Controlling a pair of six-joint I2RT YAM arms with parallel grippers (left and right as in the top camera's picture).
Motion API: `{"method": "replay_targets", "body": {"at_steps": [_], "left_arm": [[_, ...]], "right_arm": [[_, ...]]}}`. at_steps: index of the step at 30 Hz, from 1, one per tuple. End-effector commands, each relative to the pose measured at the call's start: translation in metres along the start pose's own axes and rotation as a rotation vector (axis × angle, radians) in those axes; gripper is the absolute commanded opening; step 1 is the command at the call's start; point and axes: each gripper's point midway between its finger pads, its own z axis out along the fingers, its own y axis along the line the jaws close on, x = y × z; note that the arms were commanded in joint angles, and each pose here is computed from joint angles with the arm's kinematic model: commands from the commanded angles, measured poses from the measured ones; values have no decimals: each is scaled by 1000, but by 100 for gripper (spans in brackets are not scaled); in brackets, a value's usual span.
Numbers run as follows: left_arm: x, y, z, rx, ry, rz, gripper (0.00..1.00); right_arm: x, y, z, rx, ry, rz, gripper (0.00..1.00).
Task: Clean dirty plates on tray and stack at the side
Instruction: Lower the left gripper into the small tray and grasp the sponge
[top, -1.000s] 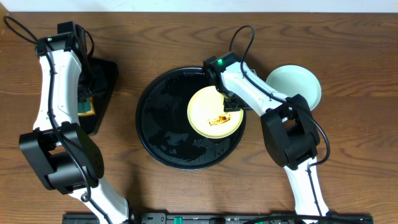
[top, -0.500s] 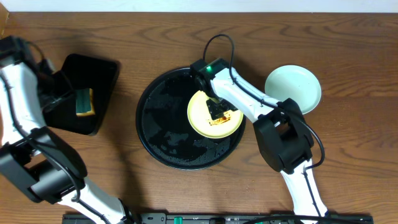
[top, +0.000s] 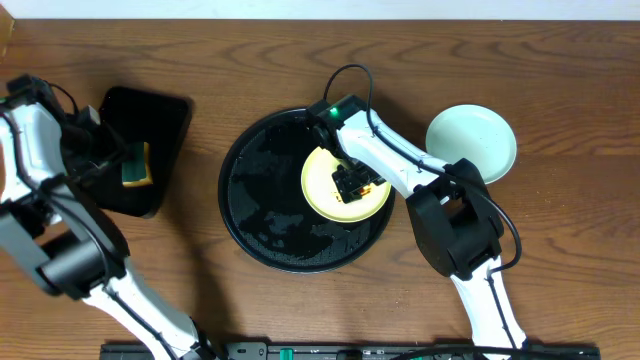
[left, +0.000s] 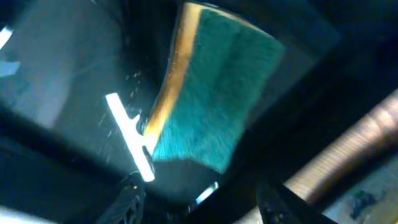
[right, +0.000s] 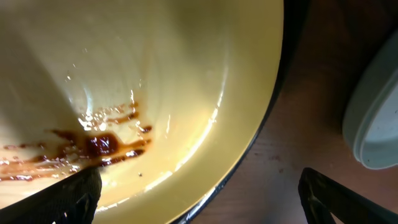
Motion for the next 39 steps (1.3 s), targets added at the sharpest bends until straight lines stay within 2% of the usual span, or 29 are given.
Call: {"method": "replay_targets", "body": {"at_steps": [1,15,27,32,33,34,39], "left_arm": [[-3,4,17,-2,19,13,62],[-19,6,38,-1,-15,29,68],[-13,-40,67,4,32,274,66],[-12,-43,70,-71,37,309,28],[-13,-40,70,-87,36,296,13],[-14,-38,70,-101,33,280,8],[-17,-26,68,-165,24,224,7]], "right_arm": [[6,2,-1,9,17,-31,99],[10,2,-8,9,12,-34,99],[11,2,-8,4,17,-35,99],[11,3,-8,4,19,-35,99],[11,3,-8,1,20,-35,98],[12,3,-8,0,21,-36,93],[12,4,-8,-3,22,-36,54]]}}
